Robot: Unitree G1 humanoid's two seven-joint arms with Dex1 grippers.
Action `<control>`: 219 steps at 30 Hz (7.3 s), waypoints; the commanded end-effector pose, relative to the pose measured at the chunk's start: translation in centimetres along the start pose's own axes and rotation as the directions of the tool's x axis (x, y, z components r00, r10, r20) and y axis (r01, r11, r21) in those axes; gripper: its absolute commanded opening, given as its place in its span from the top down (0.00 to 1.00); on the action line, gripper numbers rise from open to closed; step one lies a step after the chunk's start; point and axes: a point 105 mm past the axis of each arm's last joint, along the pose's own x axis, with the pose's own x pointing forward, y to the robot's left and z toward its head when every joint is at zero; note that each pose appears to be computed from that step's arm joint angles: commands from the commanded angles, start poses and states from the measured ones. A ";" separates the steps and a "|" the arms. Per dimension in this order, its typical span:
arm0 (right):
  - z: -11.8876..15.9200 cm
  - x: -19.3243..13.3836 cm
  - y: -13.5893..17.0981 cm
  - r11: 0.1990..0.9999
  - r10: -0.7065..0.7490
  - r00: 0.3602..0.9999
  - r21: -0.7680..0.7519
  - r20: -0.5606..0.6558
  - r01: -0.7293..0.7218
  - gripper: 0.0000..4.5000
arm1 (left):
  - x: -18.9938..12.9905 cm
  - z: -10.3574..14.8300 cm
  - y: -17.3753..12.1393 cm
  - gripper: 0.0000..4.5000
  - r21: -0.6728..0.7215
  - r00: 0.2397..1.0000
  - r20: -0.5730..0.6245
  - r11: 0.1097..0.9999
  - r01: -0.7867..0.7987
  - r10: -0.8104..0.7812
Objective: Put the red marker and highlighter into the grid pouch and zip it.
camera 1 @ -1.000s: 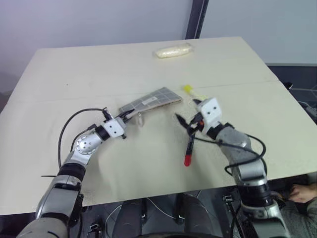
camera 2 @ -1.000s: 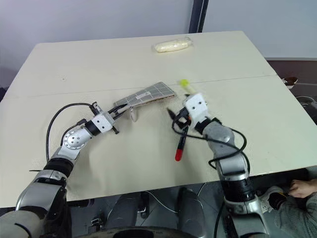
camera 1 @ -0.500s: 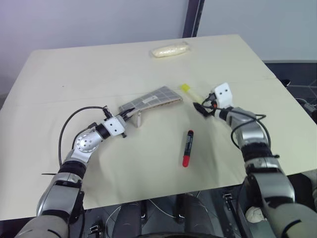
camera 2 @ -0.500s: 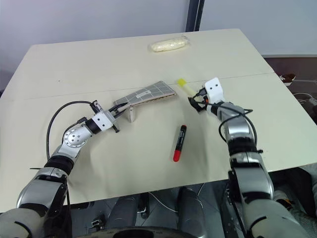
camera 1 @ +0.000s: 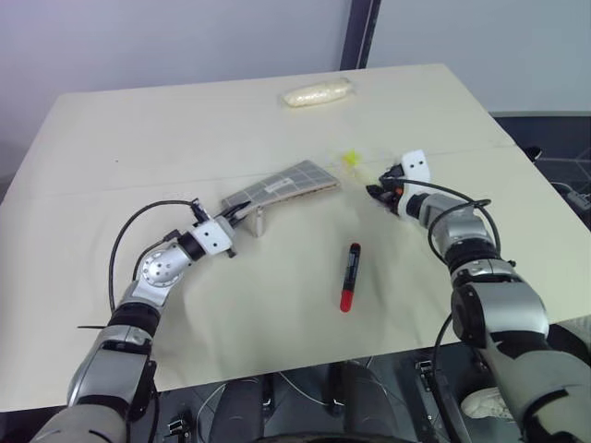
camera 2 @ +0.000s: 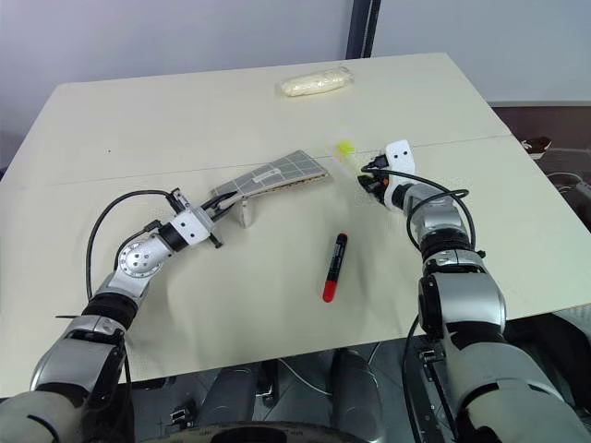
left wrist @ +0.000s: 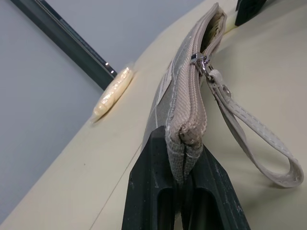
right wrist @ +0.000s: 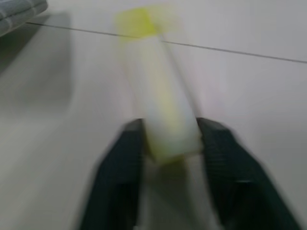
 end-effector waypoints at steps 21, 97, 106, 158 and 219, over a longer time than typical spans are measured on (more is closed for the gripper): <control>-0.2 -10.3 10.8 0.941 0.247 0.965 -0.260 0.094 -0.216 0.82 | 0.4 0.6 0.2 1.00 -0.096 0.998 0.027 0.994 0.051 -0.048; 1.4 -10.4 11.3 0.794 0.328 0.939 -0.510 -0.099 -0.331 0.82 | 0.1 3.3 -0.9 1.00 0.068 0.906 0.152 0.918 0.390 -0.396; 3.1 -8.1 14.9 0.614 0.427 0.898 -0.694 -0.109 -0.376 0.82 | 0.5 4.4 -1.0 1.00 0.070 0.869 0.212 0.894 0.442 -0.446; -6.5 -11.0 15.0 0.986 0.082 0.951 -0.117 -0.298 -0.122 0.76 | -0.6 1.8 1.6 1.00 -0.069 0.955 0.116 0.957 0.282 -0.273; 5.8 -4.9 14.7 0.354 0.338 0.940 -0.919 -0.045 -0.171 0.93 | 3.6 6.0 -0.2 1.00 -0.026 0.853 0.279 0.884 0.467 -0.442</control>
